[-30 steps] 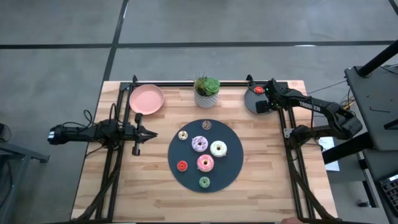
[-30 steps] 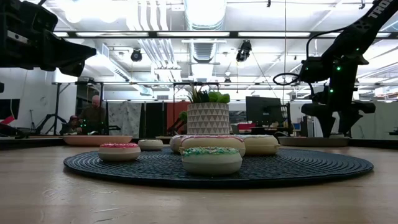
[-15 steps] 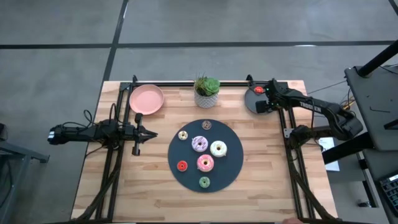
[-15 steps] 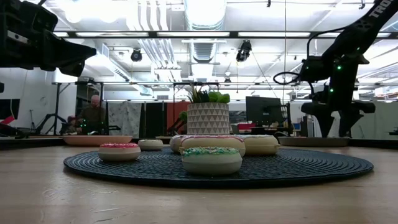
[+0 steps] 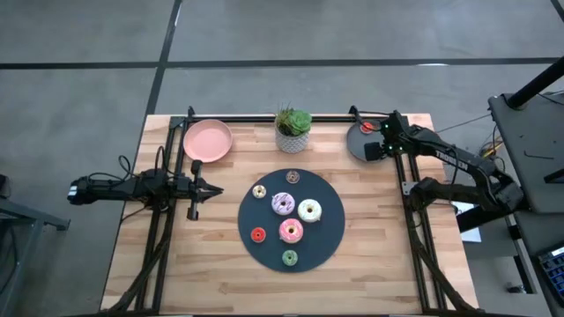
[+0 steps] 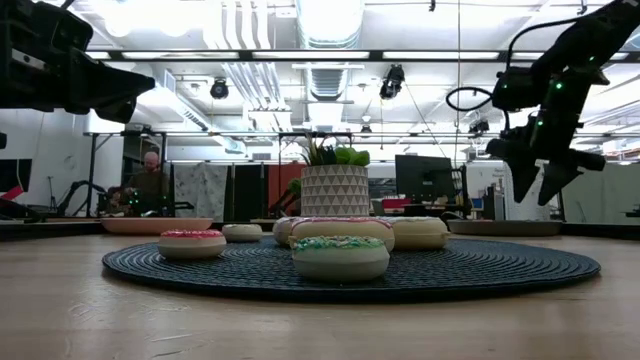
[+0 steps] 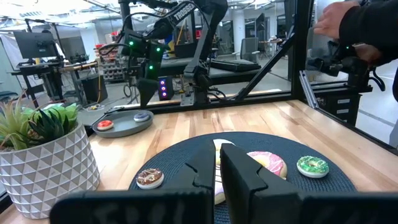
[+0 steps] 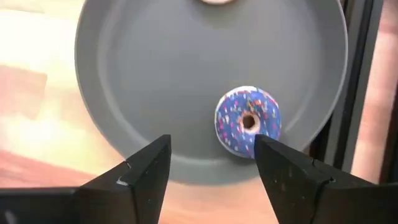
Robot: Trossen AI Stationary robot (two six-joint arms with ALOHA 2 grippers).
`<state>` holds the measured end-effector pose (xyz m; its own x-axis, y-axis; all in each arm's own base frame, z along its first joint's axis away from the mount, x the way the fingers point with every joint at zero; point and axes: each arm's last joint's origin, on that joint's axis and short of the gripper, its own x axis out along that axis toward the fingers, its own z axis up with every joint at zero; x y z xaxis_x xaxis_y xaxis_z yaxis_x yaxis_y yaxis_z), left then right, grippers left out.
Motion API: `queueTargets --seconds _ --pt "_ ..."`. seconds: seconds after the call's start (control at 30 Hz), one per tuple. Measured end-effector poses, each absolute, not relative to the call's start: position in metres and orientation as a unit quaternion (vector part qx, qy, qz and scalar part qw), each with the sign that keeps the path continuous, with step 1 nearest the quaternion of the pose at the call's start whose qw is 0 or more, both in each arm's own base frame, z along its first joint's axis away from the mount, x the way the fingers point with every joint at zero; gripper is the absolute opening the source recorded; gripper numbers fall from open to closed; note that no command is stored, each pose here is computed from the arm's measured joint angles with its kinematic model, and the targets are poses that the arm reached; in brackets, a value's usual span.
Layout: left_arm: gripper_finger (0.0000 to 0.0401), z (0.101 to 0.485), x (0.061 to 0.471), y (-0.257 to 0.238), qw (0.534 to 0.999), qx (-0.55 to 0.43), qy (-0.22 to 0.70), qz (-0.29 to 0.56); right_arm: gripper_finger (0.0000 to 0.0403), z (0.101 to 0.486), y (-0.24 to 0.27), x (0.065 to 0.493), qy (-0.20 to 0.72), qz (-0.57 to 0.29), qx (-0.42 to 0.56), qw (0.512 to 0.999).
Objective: Pick & Place donuts
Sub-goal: Put the small brown donut on the gray plate
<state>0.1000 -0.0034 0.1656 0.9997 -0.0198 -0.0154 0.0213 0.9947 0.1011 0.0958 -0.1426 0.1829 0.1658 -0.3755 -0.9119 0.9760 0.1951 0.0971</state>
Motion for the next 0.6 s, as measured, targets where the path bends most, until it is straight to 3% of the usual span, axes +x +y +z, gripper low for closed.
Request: queueTargets --seconds 0.6 --pt "0.0 0.166 0.1 -0.003 0.999 0.051 0.007 -0.01 0.0053 0.198 -0.113 0.116 0.401 -0.419 0.341 0.74"
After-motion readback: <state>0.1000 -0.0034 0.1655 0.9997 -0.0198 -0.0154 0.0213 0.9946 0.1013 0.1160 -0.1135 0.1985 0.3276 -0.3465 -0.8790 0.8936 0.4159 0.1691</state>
